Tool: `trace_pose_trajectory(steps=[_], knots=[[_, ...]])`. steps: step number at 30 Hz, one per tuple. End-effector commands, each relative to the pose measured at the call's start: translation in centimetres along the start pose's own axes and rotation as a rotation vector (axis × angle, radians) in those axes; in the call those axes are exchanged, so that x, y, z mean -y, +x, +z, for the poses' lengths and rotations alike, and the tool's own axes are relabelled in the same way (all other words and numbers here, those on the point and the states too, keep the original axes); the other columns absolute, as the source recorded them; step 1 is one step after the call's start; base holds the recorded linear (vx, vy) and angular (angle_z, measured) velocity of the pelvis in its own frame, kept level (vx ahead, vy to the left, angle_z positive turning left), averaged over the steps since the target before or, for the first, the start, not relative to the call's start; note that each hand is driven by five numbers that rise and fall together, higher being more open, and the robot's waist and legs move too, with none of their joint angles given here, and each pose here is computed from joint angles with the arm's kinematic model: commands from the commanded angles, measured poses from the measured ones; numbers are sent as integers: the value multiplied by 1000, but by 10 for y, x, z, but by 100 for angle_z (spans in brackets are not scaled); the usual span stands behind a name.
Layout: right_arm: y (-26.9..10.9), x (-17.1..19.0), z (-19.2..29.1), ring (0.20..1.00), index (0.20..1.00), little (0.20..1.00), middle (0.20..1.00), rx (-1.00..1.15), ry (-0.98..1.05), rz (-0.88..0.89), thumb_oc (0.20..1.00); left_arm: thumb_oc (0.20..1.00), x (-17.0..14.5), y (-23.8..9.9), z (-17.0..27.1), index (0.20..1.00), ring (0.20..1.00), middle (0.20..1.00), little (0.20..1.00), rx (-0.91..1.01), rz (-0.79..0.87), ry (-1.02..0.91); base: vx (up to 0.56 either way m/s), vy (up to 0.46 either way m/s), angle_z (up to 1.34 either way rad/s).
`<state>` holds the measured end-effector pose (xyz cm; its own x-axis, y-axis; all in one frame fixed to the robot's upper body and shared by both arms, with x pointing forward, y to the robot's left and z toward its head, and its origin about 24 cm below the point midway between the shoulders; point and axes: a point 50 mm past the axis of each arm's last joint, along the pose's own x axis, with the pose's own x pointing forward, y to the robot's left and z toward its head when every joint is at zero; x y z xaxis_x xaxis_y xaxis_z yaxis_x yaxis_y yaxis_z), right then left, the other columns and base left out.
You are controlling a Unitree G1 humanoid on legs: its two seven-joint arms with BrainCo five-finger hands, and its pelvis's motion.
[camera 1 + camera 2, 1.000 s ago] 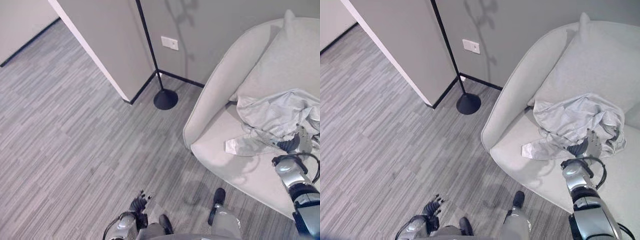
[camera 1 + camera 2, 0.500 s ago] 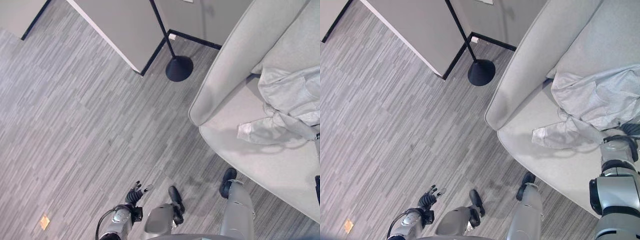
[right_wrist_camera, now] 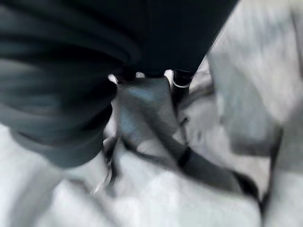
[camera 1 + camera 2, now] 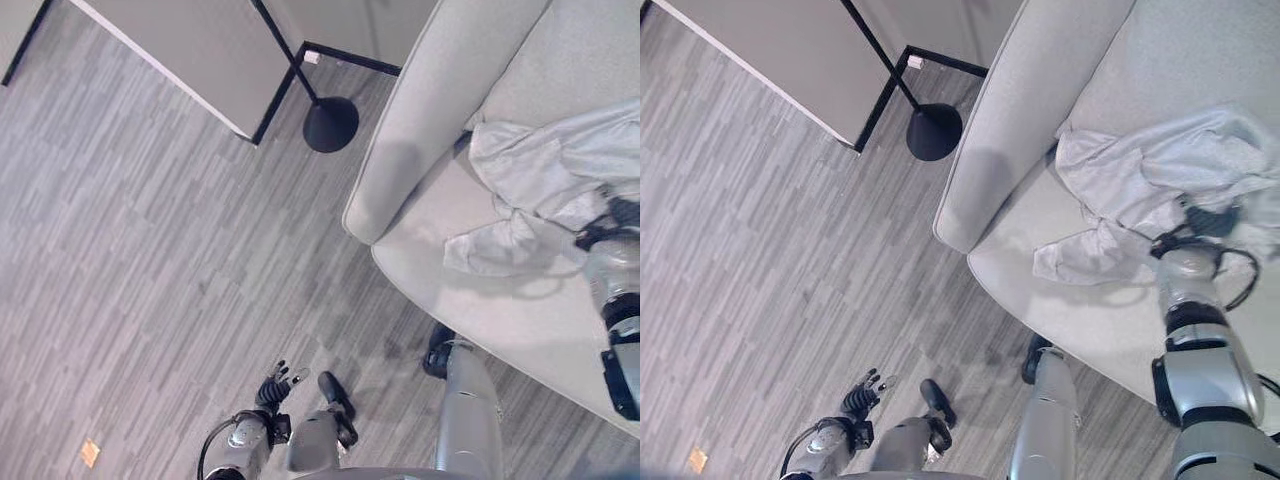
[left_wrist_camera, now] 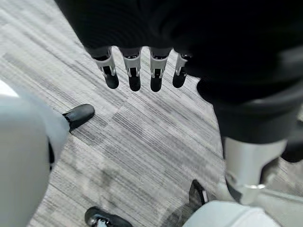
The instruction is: Hang the clothes on the sofa on the clothes rack.
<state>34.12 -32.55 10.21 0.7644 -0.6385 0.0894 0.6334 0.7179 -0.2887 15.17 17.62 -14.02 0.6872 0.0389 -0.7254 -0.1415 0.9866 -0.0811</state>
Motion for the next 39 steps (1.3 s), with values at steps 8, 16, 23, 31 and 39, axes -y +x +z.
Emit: trace_pose_trajectory(steps=[8, 16, 23, 31, 39], knots=[[-25, -1, -8, 200, 200, 200, 200, 165, -142, -15, 200, 1000, -8, 0, 0, 1000, 1000, 1000, 1000, 0, 69, 35, -27, 32, 10], [-23, 55, 49, 200, 200, 200, 200, 383, 124, -231, 200, 1000, -6, 5, 14, 1000, 1000, 1000, 1000, 26, 46, 94, 4, 163, 30], [-63, 58, 184, 200, 200, 200, 200, 938, 233, -232, 200, 1000, 17, -7, 160, 1000, 1000, 1000, 1000, 630, -2, 179, 47, 275, 28], [-104, 3, 247, 200, 200, 200, 200, 1140, 427, 81, 200, 1000, 71, -31, 234, 1000, 1000, 1000, 1000, 1006, -5, 332, -16, 55, -19], [-150, -42, 241, 200, 200, 200, 200, 1096, 640, 587, 200, 1000, 142, -47, 219, 1000, 1000, 1000, 1000, 1018, -322, 368, -16, 8, -19]])
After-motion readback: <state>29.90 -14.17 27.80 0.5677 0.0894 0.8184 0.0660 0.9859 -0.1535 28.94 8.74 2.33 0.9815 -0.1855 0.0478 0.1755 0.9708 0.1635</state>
